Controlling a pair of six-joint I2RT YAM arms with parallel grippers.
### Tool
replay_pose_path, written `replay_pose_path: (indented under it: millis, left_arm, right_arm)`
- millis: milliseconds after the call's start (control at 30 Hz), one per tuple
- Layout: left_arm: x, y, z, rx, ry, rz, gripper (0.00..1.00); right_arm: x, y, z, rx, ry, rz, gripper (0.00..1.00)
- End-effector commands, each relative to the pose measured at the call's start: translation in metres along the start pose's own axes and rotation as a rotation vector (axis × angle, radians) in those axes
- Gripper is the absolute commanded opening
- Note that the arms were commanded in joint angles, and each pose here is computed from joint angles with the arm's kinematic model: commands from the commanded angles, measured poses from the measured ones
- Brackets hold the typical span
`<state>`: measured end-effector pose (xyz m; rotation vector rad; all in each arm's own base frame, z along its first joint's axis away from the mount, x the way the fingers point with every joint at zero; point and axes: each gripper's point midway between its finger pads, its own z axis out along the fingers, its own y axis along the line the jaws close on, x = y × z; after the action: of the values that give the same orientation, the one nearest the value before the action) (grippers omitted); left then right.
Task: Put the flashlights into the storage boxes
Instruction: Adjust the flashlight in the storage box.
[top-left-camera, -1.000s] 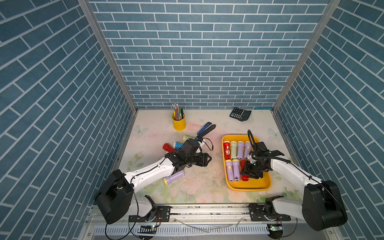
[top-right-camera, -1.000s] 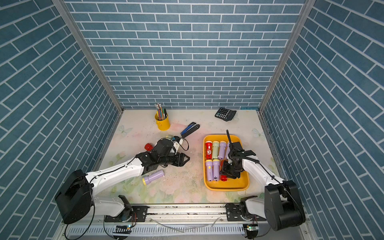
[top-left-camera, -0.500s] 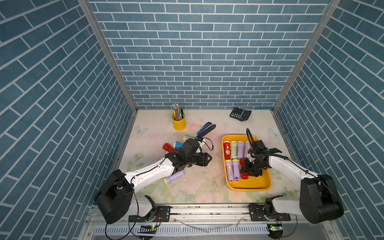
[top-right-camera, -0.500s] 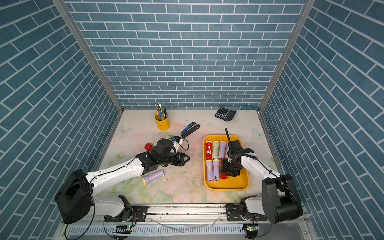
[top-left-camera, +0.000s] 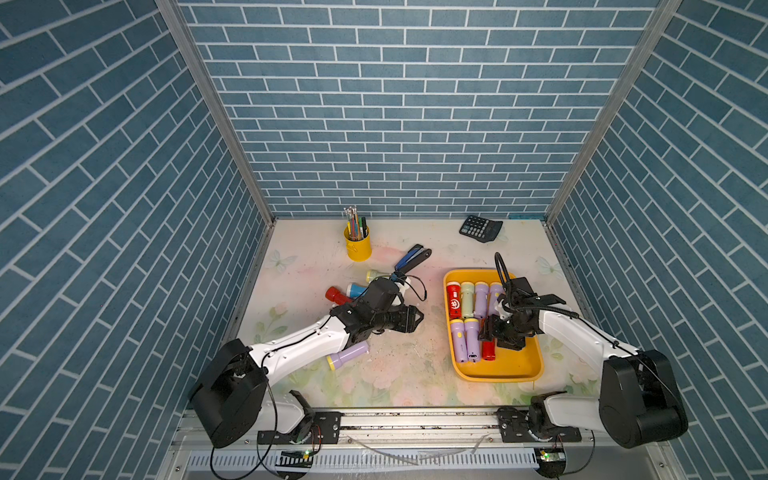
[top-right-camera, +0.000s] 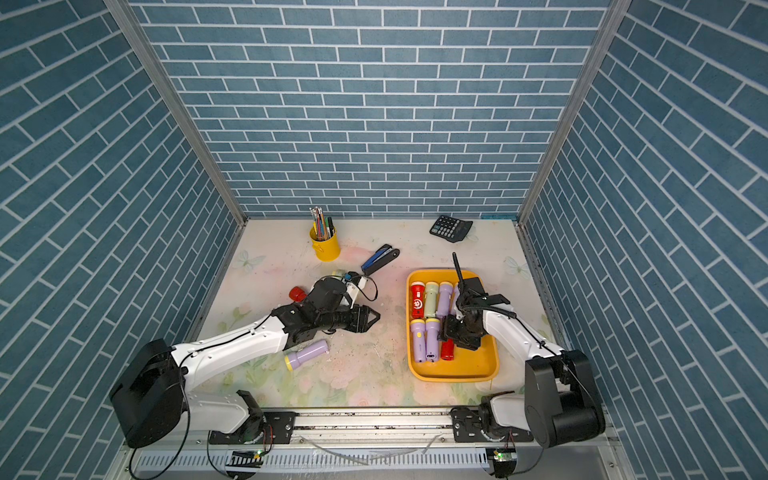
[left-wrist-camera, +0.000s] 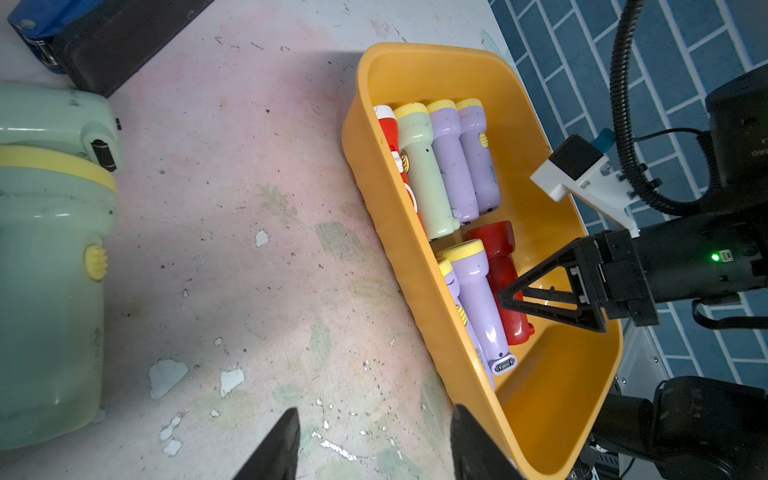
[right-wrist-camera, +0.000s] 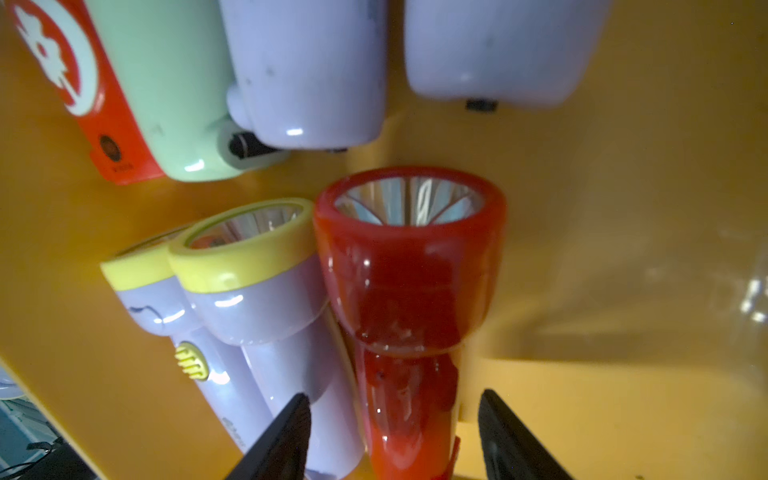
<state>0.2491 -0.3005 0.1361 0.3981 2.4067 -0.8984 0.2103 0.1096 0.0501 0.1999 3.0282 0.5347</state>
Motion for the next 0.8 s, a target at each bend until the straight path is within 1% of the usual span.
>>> replay_pose_path:
  millis: [0,200,400,500,600,767]
  left_arm:
    - [0.003,0.002,0.002,-0.011,0.002,0.013,0.59]
    - [0.003,0.004,0.002,-0.016,0.001,0.015,0.59]
    - [0.004,0.005,0.004,-0.019,0.005,0.014,0.59]
    - [0.004,0.005,0.005,-0.017,0.005,0.014,0.59]
    - [0.003,0.004,0.006,-0.014,0.005,0.014,0.59]
    - [0.003,0.004,0.008,-0.013,0.009,0.014,0.59]
  right_arm:
    - [-0.016,0.009,-0.012,-0.029,-0.057,-0.009,0.66]
    - [-0.021,0.005,-0.008,-0.019,-0.046,0.0,0.69]
    - [-0.025,0.018,-0.003,-0.095,-0.044,-0.009,0.71]
    - [-0.024,0.016,0.0,-0.09,-0.032,-0.007,0.71]
    - [-0.023,0.021,0.003,-0.125,-0.022,-0.011,0.71]
    - [-0.018,0.027,0.005,-0.161,0.001,-0.022,0.68]
